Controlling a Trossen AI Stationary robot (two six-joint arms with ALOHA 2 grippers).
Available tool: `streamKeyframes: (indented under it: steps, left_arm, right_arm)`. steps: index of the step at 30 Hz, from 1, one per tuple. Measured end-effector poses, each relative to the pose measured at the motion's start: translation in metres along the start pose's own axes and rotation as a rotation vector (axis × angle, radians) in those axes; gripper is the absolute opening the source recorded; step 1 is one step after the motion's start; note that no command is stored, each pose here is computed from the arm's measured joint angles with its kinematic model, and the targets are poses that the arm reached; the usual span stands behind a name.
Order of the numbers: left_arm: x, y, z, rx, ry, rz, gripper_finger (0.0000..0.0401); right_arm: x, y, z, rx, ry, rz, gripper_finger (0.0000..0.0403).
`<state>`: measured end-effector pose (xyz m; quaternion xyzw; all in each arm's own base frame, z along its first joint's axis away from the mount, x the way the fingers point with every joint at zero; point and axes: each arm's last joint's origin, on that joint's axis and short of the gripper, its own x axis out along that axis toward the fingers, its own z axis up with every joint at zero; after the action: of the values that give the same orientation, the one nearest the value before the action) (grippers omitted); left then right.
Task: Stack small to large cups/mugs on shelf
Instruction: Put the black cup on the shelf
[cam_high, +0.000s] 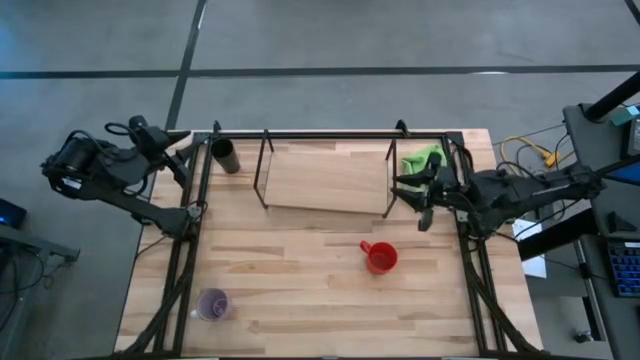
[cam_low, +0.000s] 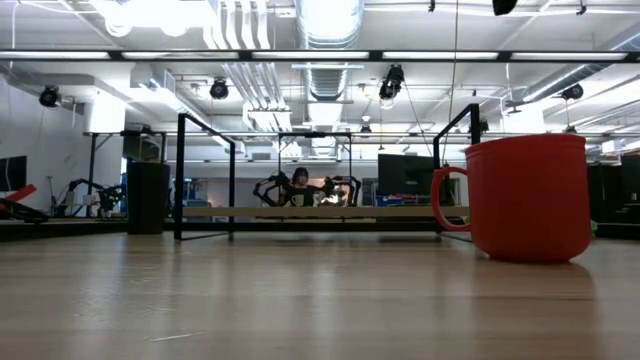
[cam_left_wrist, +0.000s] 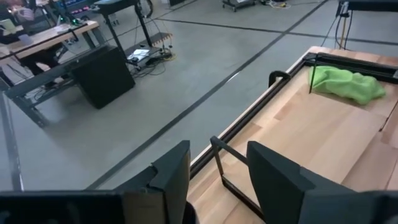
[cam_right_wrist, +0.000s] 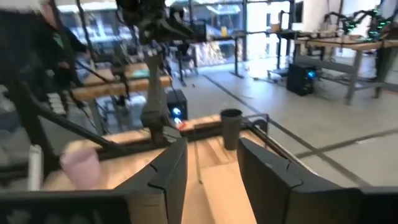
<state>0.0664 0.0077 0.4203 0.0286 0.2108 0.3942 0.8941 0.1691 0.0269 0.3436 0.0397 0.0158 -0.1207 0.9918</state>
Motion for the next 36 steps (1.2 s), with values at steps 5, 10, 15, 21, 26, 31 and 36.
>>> streamKeyframes:
  steps: [5,10,15,21,26,31,36]
  left_arm:
    - [0.004,-0.004,-0.005,-0.032,0.034,0.016,0.0146]
    - [0.007,-0.007,-0.012,-0.015,0.135,0.004,0.0146]
    - [0.011,-0.011,-0.021,0.071,0.295,-0.058,0.0146]
    - [0.009,-0.007,-0.025,0.106,0.319,-0.104,0.0146]
    - [0.004,-0.001,-0.028,0.028,0.357,-0.181,0.0146]
    - [0.007,-0.005,-0.029,0.035,0.372,-0.175,0.0146]
    - [0.014,-0.019,-0.025,0.044,0.401,-0.191,0.0146]
  right_arm:
    - [0.012,-0.003,0.010,-0.054,0.035,-0.078,0.0136]
    - [0.022,-0.008,0.027,-0.108,0.047,-0.126,0.0136]
    - [0.030,-0.011,0.043,-0.157,0.057,-0.164,0.0136]
    - [0.040,-0.012,0.054,-0.154,0.084,-0.191,0.0137]
    - [0.051,-0.008,0.063,-0.132,0.111,-0.192,0.0132]
    - [0.064,-0.003,0.072,-0.140,0.111,-0.191,0.0132]
    - [0.075,0.001,0.076,-0.154,0.116,-0.190,0.0128]
